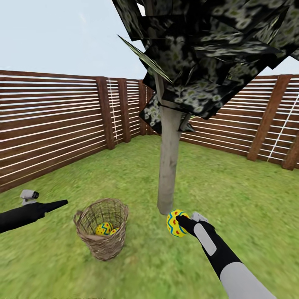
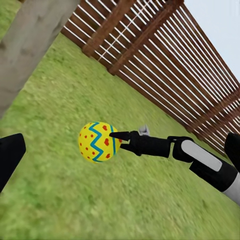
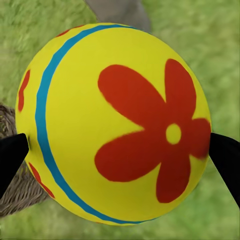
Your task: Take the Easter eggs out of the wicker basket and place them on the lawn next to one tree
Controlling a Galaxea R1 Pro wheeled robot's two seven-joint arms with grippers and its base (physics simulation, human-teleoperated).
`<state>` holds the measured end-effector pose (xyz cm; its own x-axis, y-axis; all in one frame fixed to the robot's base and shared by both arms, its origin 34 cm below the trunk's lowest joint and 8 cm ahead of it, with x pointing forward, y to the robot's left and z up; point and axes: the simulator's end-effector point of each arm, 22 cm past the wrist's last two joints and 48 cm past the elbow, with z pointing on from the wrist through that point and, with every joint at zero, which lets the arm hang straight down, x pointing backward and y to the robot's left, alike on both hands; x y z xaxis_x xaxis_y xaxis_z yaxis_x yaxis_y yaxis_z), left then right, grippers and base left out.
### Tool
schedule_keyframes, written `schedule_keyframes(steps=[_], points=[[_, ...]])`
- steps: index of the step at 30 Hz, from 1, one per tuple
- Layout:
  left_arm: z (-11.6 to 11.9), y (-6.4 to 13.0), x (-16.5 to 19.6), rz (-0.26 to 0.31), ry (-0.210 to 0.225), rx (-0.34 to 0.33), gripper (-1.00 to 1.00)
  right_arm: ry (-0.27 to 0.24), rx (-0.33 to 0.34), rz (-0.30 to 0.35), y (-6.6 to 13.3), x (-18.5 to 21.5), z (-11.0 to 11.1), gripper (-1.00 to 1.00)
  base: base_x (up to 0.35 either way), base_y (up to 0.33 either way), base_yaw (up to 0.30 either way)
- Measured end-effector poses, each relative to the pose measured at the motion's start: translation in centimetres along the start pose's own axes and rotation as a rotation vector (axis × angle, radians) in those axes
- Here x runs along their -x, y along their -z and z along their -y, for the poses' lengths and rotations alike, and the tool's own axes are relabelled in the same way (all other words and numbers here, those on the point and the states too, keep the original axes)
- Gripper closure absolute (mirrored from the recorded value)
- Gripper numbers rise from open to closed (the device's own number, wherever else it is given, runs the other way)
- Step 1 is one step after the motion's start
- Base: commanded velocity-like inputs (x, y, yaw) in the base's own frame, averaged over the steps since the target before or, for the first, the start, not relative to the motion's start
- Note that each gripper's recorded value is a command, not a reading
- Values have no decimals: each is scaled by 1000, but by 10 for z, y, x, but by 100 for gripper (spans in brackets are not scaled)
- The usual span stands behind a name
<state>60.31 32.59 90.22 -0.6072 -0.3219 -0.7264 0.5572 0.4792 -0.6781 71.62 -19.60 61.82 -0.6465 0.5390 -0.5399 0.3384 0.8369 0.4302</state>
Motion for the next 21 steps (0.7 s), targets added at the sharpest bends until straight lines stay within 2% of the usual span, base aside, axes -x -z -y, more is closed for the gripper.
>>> schedule_keyframes(steps=[21], points=[[-22, -2, -31, 0, -4, -3, -100, -1, -3, 2, -24, -23, 20, 100, 1, -1, 3]])
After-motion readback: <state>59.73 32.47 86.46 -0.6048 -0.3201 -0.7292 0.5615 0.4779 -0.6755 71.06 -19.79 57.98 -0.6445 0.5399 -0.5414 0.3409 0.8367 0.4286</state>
